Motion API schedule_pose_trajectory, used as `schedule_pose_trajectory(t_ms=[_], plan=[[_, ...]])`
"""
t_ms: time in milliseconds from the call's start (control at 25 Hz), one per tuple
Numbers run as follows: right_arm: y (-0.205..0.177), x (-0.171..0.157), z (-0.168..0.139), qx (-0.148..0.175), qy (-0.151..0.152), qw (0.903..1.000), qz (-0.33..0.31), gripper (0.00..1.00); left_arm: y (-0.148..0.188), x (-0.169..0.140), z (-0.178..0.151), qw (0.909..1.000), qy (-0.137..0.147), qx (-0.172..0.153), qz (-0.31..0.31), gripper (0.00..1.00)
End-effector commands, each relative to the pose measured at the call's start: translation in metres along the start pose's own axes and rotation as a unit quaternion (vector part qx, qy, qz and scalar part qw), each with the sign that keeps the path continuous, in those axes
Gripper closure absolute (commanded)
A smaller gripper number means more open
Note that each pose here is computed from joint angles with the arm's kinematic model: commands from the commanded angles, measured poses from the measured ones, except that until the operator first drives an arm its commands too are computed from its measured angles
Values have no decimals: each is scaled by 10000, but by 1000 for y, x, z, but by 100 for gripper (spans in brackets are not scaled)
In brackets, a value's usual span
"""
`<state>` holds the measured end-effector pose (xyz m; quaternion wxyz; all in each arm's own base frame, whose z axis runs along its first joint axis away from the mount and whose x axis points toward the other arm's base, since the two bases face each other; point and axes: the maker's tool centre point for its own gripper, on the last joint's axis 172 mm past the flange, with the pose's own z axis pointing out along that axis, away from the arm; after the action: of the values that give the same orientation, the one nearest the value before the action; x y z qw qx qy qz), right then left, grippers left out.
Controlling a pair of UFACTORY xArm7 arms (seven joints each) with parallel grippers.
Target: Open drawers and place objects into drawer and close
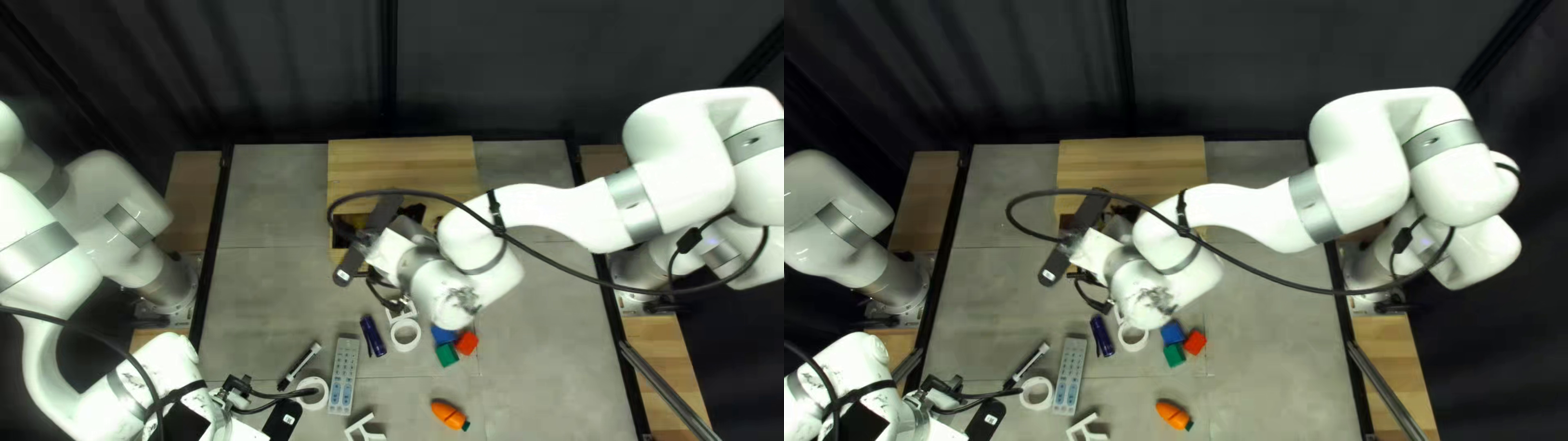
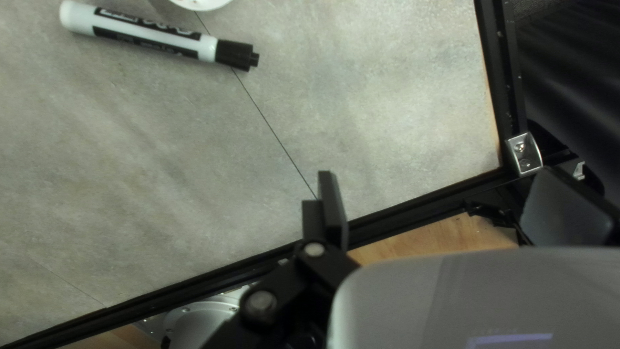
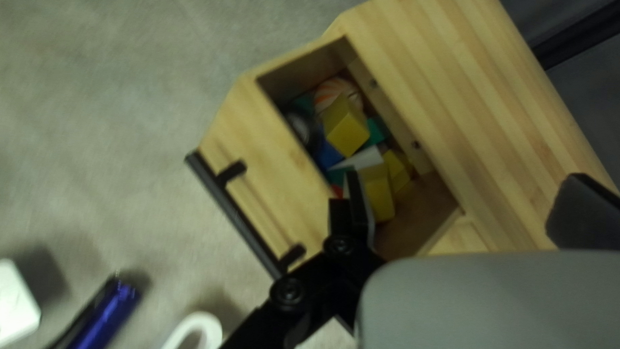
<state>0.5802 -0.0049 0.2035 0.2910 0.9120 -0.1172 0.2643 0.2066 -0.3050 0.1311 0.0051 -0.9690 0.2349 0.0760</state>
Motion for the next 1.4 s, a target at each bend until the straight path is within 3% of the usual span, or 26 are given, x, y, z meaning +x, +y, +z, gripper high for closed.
schedule_pose_trajectory(t_ms=[40,80,120,1080,1160,1240,1400], plan=[[-34,-43,-40,1320,310,9641,-2284,0,0,0,0,10000,0,0,0,0],[-34,-49,-47,1430,380,9530,-2644,0,0,0,0,10000,0,0,0,0],[-34,-51,-48,1476,410,9478,-2797,0,0,0,0,10000,0,0,0,0],[-34,-51,-48,1476,410,9478,-2797,0,0,0,0,10000,0,0,0,0],[-34,-61,-57,1450,688,9391,-3038,0,0,0,0,10000,0,0,0,0],[-39,-61,-67,1434,743,9267,-3393,0,0,0,0,10000,0,0,0,0],[-52,-64,-79,1244,402,9037,-4078,0,0,0,0,10000,0,0,0,0]])
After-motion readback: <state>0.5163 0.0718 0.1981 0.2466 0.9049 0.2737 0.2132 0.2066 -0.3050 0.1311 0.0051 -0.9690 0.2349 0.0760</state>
